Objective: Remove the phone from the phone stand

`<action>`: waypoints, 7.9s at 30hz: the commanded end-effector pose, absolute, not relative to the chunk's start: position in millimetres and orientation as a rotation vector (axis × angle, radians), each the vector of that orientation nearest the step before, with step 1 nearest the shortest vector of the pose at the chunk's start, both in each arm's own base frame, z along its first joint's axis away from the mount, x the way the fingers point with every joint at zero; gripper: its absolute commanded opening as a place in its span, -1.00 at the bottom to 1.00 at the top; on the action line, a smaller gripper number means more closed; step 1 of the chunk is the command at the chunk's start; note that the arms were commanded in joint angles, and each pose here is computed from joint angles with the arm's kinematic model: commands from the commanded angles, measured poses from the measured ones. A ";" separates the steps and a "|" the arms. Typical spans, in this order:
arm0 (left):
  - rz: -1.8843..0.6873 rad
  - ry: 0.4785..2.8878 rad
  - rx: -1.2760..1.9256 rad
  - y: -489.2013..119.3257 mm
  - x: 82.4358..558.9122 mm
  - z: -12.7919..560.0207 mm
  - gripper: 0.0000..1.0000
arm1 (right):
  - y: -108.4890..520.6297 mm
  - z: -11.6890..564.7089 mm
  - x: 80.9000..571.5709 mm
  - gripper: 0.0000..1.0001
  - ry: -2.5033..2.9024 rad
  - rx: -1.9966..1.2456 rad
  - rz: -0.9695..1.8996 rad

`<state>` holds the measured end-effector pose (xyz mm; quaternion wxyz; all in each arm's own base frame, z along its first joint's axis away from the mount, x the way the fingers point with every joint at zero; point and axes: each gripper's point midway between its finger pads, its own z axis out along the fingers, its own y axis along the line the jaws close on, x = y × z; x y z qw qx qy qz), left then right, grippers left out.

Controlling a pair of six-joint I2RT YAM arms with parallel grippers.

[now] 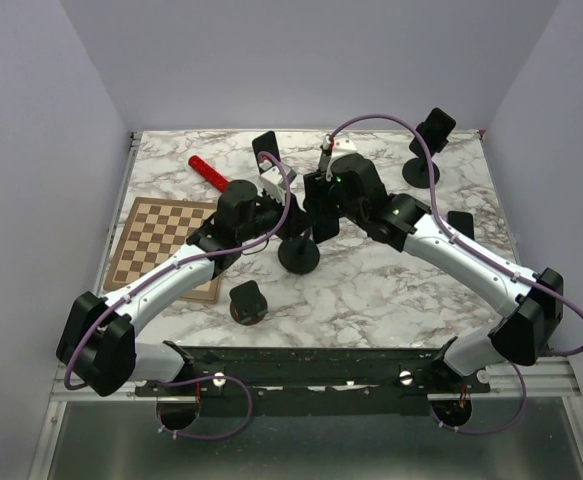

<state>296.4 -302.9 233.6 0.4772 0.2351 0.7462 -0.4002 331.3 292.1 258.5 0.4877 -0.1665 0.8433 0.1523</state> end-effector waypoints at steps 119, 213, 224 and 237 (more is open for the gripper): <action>-1.178 1.630 0.538 -296.8 291.2 275.8 -0.70 | 316.8 326.0 332.0 -0.99 1.894 -0.263 0.521; -0.815 1.708 0.629 -254.1 297.3 275.5 0.97 | 46.5 175.1 361.5 -0.99 2.348 0.191 -0.291; -0.658 1.616 0.364 -207.6 289.1 332.6 0.97 | 1.1 115.9 372.0 -0.99 2.526 0.276 -0.413; -0.695 1.553 0.412 -224.7 260.4 345.8 0.94 | -28.1 72.9 408.1 -0.99 2.562 0.232 -0.592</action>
